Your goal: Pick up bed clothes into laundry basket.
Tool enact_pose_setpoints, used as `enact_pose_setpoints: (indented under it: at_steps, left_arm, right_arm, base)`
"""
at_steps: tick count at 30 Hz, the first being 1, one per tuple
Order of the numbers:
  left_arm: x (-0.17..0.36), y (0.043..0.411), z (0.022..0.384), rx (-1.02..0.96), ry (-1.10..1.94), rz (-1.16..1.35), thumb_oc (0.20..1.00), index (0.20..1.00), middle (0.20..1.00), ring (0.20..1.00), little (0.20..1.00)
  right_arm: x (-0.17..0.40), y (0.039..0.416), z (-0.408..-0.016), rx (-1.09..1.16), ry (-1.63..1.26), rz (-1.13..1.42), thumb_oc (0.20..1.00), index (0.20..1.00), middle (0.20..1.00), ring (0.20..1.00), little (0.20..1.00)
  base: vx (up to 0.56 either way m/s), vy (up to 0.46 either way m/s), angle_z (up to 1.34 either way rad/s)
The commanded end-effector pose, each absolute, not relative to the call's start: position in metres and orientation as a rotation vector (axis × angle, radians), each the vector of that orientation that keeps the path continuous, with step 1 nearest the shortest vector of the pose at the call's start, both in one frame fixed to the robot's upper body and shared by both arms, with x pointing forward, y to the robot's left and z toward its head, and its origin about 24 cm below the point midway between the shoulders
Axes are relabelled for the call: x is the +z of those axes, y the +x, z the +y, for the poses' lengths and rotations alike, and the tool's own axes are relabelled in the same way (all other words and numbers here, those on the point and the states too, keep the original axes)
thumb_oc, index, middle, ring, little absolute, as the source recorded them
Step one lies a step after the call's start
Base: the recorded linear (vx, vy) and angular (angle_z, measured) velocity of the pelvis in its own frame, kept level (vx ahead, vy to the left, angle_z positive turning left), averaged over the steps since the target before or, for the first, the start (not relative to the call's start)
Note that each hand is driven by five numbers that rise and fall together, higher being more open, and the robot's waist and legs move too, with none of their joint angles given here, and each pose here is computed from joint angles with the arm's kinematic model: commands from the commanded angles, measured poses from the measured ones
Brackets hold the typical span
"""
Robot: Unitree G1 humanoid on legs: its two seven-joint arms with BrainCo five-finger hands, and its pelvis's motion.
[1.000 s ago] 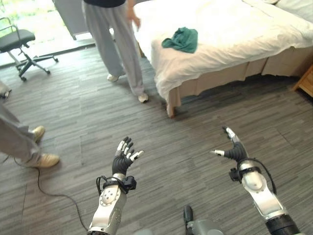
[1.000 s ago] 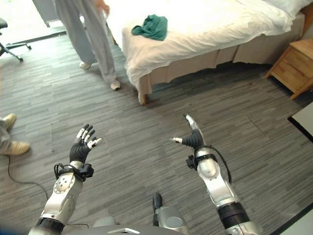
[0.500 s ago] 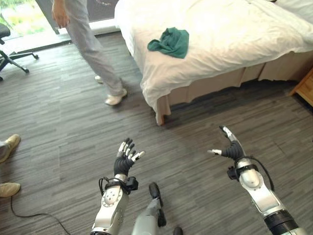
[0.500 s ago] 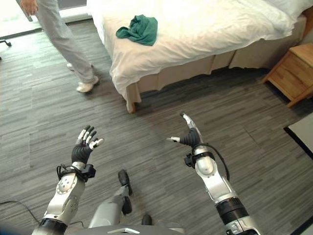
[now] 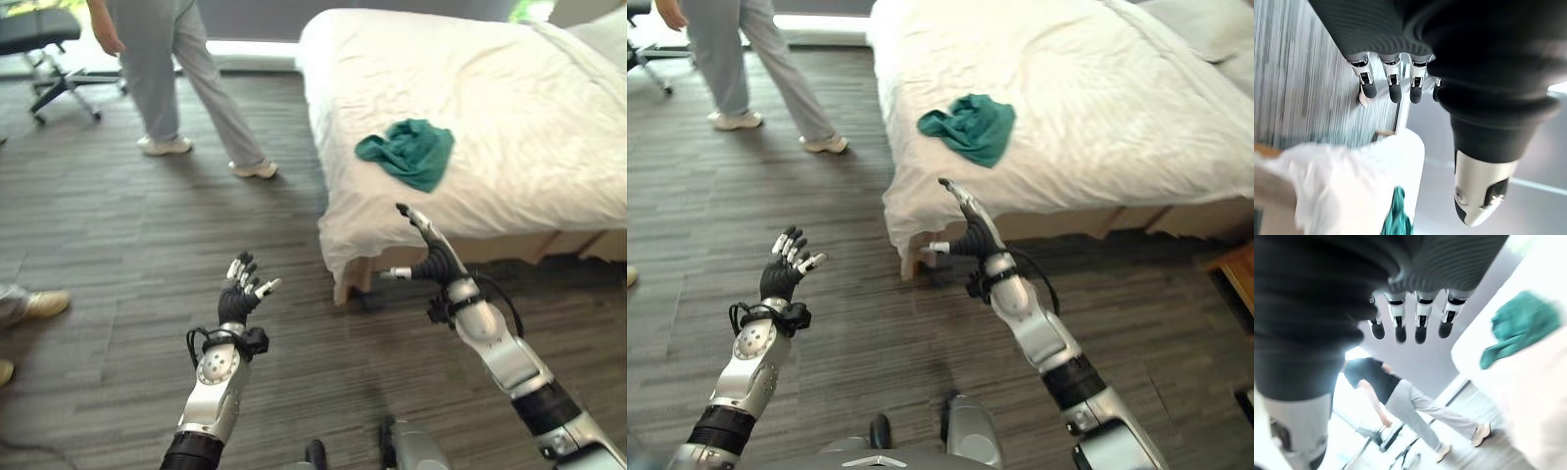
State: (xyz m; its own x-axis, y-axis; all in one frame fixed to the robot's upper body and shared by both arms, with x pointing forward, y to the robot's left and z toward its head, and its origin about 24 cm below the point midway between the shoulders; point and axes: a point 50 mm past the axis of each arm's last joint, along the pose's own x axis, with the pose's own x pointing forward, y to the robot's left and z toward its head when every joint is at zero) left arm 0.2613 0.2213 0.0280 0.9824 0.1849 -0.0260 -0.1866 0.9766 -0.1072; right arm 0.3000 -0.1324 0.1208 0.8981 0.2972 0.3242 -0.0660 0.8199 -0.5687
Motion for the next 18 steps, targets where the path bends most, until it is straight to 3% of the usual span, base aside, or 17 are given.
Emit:
enact_pose_setpoints:
  at_steps: [1,4,9,13,18]
  left_arm:
    - [0.047,0.261,0.231,0.200,-0.108,-0.078,1.000,1.000,1.000,1.000,1.000]
    - [0.039,0.254,0.240,0.257,-0.082,-0.048,1.000,1.000,1.000,1.000,1.000]
    - [0.029,0.258,0.236,0.301,-0.129,-0.018,1.000,1.000,1.000,1.000,1.000]
    - [0.036,0.253,0.233,0.262,-0.137,-0.050,1.000,1.000,1.000,1.000,1.000]
    - [0.045,0.236,0.234,0.204,-0.131,-0.092,1.000,1.000,1.000,1.000,1.000]
  right_arm:
    - [0.138,0.303,-0.138,0.114,-0.535,-0.485,1.000,1.000,1.000,1.000,1.000]
    - [0.145,0.310,-0.153,0.009,-0.794,-0.527,1.000,1.000,1.000,1.000,1.000]
    - [0.193,0.335,-0.135,-0.074,-0.924,-0.699,1.000,1.000,1.000,1.000,1.000]
    - [0.192,0.348,-0.143,-0.092,-1.025,-0.657,1.000,1.000,1.000,1.000,1.000]
    - [0.178,0.362,-0.185,-0.171,-1.178,-0.492,1.000,1.000,1.000,1.000,1.000]
  base:
    - [0.40,-0.077,1.76]
    - [0.39,-0.128,0.61]
    - [0.20,-0.153,-0.20]
    - [0.21,0.015,-0.37]
    - [0.16,0.097,0.00]
